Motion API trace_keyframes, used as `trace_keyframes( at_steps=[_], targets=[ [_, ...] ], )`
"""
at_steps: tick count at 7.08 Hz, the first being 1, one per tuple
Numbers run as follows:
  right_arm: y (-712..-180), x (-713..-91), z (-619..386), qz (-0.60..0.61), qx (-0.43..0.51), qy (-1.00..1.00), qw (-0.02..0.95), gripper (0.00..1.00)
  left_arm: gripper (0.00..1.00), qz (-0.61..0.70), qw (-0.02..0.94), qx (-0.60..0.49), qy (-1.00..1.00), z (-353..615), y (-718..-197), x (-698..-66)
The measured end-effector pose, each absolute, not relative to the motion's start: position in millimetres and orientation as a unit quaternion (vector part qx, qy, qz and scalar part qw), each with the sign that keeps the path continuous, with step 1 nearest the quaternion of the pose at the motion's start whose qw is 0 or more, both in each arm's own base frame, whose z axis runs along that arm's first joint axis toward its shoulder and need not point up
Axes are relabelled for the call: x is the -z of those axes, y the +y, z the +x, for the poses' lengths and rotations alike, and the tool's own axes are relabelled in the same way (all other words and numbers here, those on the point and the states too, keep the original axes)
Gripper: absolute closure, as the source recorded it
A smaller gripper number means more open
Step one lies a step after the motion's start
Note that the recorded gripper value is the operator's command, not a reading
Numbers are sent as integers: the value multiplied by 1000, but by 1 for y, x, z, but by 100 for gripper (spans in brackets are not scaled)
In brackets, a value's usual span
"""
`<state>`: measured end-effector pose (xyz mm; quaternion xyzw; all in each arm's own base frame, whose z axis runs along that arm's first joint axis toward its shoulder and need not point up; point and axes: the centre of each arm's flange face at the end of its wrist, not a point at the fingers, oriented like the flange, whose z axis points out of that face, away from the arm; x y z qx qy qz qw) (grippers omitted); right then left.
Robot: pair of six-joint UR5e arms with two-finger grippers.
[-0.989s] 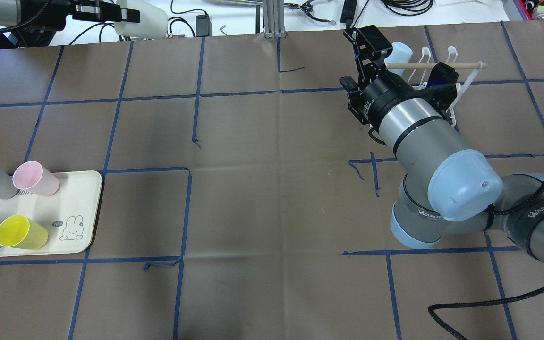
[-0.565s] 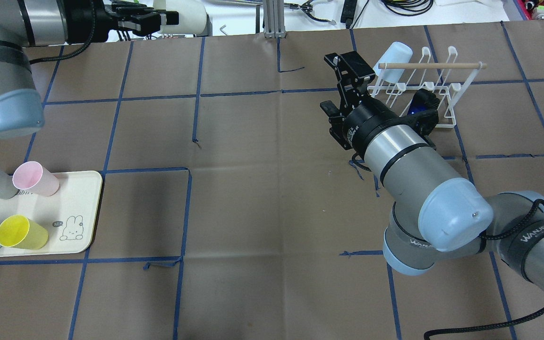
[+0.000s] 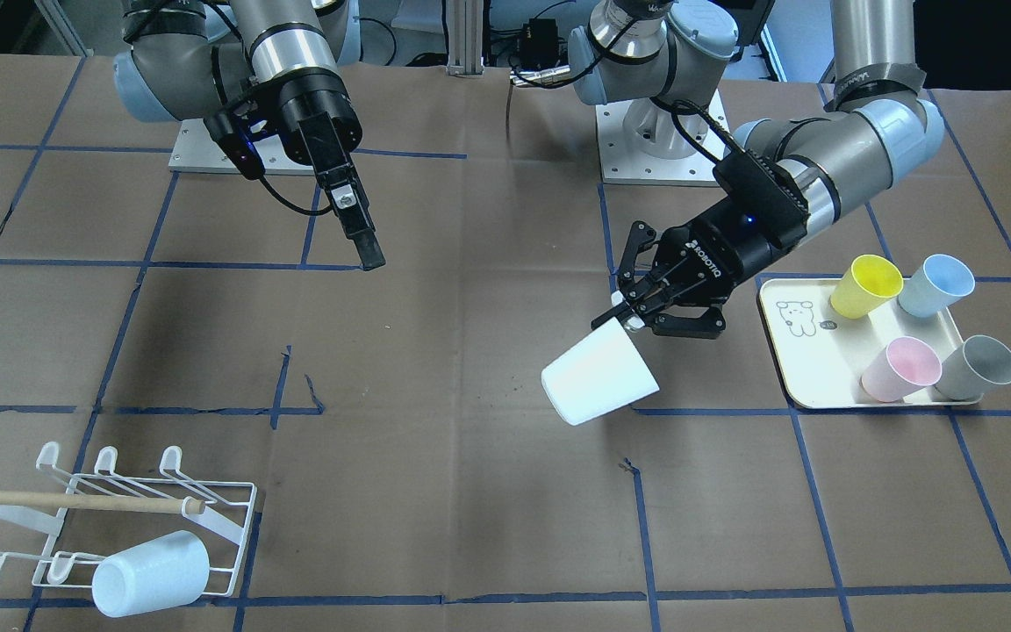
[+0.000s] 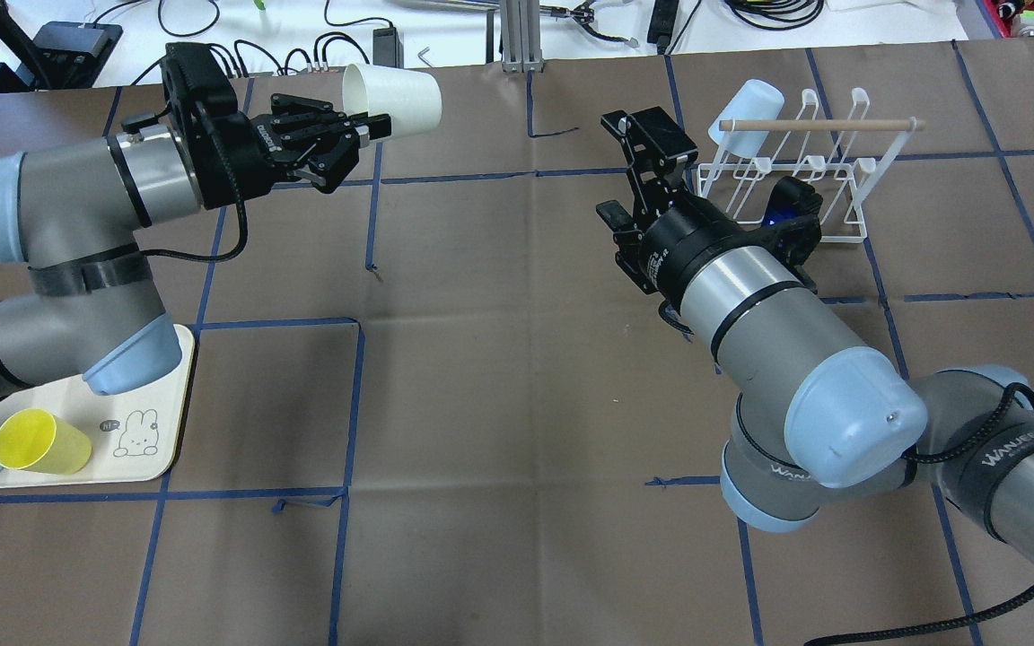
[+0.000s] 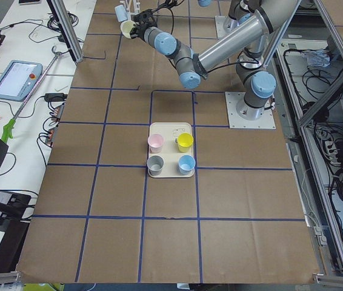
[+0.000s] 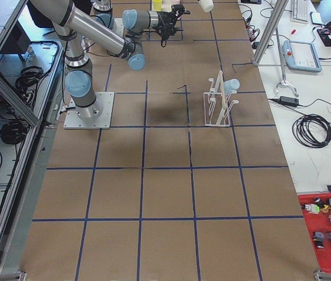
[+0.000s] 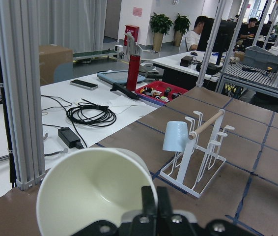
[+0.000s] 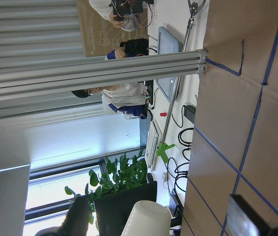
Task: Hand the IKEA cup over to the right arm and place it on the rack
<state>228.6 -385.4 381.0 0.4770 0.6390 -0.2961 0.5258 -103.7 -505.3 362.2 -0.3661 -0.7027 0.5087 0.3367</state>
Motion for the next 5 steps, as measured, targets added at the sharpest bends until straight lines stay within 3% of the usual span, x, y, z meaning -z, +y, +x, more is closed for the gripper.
trace_keyframes(
  at_steps=[5],
  targets=[
    [-387,-369,243,493,257,667,495,4,94,-389,375,-525,-657,-131,-448,-336]
  ],
)
